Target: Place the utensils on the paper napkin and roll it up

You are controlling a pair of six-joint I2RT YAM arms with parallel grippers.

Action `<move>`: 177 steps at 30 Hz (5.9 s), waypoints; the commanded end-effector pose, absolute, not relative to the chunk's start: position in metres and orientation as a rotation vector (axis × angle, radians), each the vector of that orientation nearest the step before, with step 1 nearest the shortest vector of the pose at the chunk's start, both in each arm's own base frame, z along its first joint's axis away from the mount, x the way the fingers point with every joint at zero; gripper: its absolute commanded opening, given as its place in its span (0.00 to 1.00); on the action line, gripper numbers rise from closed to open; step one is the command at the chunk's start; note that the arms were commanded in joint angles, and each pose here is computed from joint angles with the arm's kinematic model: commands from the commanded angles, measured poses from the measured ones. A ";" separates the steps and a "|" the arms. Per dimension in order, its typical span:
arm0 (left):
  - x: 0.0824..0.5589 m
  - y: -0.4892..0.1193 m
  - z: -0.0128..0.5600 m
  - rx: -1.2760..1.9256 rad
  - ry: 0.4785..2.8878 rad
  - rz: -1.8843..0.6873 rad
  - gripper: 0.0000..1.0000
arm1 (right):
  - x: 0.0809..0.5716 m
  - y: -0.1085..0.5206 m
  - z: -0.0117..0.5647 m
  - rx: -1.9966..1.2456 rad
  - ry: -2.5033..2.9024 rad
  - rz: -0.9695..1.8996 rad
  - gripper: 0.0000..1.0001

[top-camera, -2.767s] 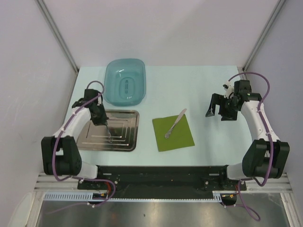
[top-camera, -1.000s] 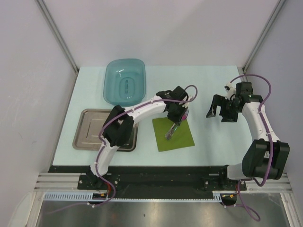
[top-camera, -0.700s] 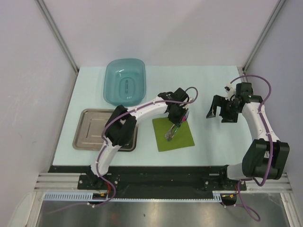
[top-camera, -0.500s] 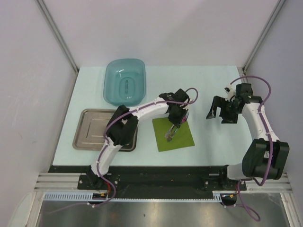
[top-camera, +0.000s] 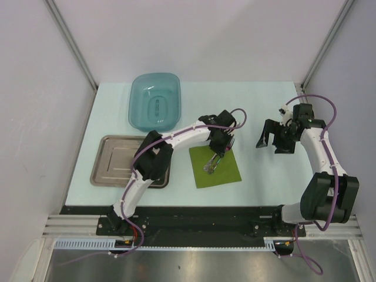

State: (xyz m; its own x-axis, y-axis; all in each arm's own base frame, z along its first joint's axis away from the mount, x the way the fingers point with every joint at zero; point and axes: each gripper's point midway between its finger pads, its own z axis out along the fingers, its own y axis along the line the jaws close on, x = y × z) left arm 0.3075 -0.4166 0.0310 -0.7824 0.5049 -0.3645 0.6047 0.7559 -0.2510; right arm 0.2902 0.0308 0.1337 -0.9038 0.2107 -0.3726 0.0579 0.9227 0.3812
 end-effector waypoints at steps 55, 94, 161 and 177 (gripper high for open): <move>0.337 -0.254 0.206 0.253 2.236 -0.871 0.81 | 0.227 0.135 0.032 0.005 3.096 0.685 0.63; 0.333 -0.248 0.178 0.255 2.260 -0.860 0.81 | 0.250 0.125 0.023 0.041 3.196 0.751 0.44; 0.354 -0.287 0.038 0.853 2.565 -0.507 0.50 | 0.244 0.134 0.011 -0.135 3.192 0.672 0.41; 0.350 -0.278 0.020 0.856 2.596 -0.438 0.42 | 0.254 0.141 0.000 -0.148 3.204 0.650 0.17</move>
State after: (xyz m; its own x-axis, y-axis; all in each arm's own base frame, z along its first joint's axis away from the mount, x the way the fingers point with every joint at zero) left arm 0.3488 -0.2770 0.0213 -0.7670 0.4825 -0.4230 0.5977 0.7771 -0.1972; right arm 0.2366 0.1397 0.0126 -0.9810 -0.1003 0.1662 -0.0216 0.9073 0.4200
